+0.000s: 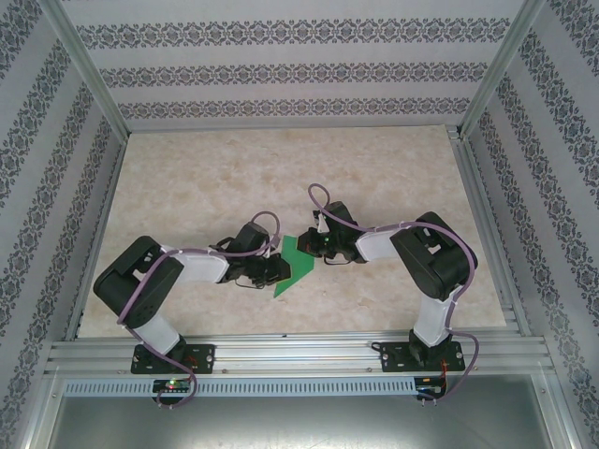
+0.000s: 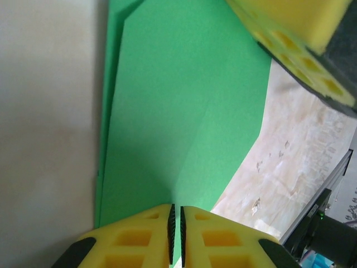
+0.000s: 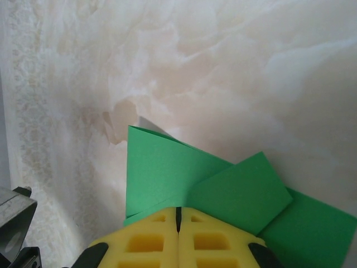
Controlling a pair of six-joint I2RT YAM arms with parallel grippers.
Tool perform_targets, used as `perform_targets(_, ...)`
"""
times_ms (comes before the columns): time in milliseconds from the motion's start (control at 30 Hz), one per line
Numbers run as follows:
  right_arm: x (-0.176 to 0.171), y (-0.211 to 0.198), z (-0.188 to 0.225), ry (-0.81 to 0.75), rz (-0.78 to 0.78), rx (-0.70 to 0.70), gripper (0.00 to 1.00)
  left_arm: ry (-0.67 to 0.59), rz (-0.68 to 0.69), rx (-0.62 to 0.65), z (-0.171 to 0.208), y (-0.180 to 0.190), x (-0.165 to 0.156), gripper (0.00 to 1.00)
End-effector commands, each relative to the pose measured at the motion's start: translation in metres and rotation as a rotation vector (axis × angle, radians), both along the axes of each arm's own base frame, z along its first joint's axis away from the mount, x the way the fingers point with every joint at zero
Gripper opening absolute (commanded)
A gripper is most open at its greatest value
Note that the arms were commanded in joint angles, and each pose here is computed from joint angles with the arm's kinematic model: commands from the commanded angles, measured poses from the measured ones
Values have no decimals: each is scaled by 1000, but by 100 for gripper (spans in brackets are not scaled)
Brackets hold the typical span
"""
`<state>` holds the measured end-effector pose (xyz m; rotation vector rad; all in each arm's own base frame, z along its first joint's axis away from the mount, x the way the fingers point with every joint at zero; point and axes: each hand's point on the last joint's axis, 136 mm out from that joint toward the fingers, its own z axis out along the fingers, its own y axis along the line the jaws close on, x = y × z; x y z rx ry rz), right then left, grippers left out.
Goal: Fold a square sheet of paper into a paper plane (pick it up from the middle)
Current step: Fourth fold the wing at the center of the table.
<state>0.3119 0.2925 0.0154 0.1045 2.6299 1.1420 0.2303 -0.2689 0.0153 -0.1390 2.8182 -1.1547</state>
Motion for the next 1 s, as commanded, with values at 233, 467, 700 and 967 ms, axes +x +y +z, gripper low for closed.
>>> perform_targets(233,-25,-47,-69,149,-92,-257,5,281,-100,199,-53,59,-99,16)
perform_targets(467,-23,-52,-68,148,-120,-285,5,279,-129,248,-45,71,-112,16)
perform_targets(700,-22,-48,-63,151,-127,-277,5,261,-120,273,-32,80,-117,14)
perform_targets(967,-25,-41,-63,174,-133,-245,6,40,43,262,36,78,-69,15)
